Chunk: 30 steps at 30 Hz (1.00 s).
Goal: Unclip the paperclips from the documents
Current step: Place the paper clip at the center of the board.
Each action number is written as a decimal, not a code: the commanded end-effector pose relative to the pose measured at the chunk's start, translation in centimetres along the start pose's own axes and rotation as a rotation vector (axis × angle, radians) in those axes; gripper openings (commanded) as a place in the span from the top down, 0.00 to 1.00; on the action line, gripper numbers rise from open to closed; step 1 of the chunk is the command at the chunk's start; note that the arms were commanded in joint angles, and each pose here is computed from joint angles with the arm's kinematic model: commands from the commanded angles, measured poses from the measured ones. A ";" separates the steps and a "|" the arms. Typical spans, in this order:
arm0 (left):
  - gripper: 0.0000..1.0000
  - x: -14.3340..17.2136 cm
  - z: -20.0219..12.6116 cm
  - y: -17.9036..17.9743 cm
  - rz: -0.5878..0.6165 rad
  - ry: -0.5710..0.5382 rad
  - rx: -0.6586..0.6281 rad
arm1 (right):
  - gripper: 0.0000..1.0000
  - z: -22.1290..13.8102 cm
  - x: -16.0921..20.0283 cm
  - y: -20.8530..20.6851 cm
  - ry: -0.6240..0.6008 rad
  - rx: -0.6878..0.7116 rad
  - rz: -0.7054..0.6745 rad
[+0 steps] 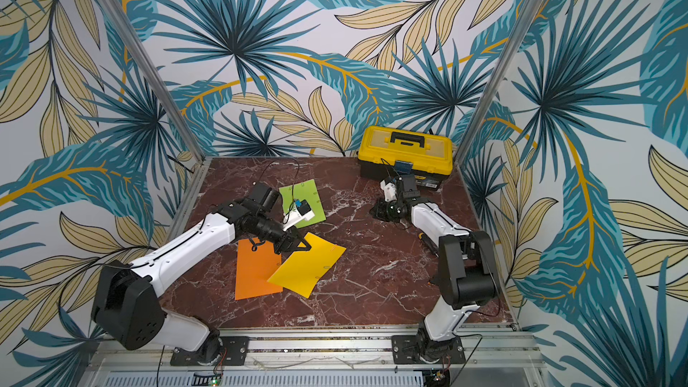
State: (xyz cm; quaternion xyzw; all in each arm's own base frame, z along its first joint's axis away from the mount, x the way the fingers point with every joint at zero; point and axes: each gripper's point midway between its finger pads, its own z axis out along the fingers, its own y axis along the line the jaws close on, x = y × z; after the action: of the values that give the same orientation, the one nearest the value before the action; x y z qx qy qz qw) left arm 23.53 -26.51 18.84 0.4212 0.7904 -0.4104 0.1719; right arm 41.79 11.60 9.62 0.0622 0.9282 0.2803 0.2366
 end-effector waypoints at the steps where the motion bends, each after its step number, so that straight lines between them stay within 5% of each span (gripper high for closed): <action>1: 1.00 -0.9 -0.4 -0.1 0.004 -0.021 0.004 | 1.00 1.2 0.0 -2.1 -0.014 0.057 0.119; 19: 1.00 -1.4 -0.9 0.4 0.017 -0.039 -0.050 | 1.00 3.2 2.6 -6.9 0.075 0.188 0.238; 30: 1.00 -2.7 -1.4 0.5 0.042 -0.119 -0.068 | 0.76 2.5 3.5 -7.4 0.113 0.232 0.184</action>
State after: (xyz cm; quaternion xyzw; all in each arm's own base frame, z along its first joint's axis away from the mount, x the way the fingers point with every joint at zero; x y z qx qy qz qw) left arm 25.09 -26.63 19.58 0.4056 0.7961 -0.4002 0.2039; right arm 41.33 8.13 3.07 0.1657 0.9475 0.2156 0.1682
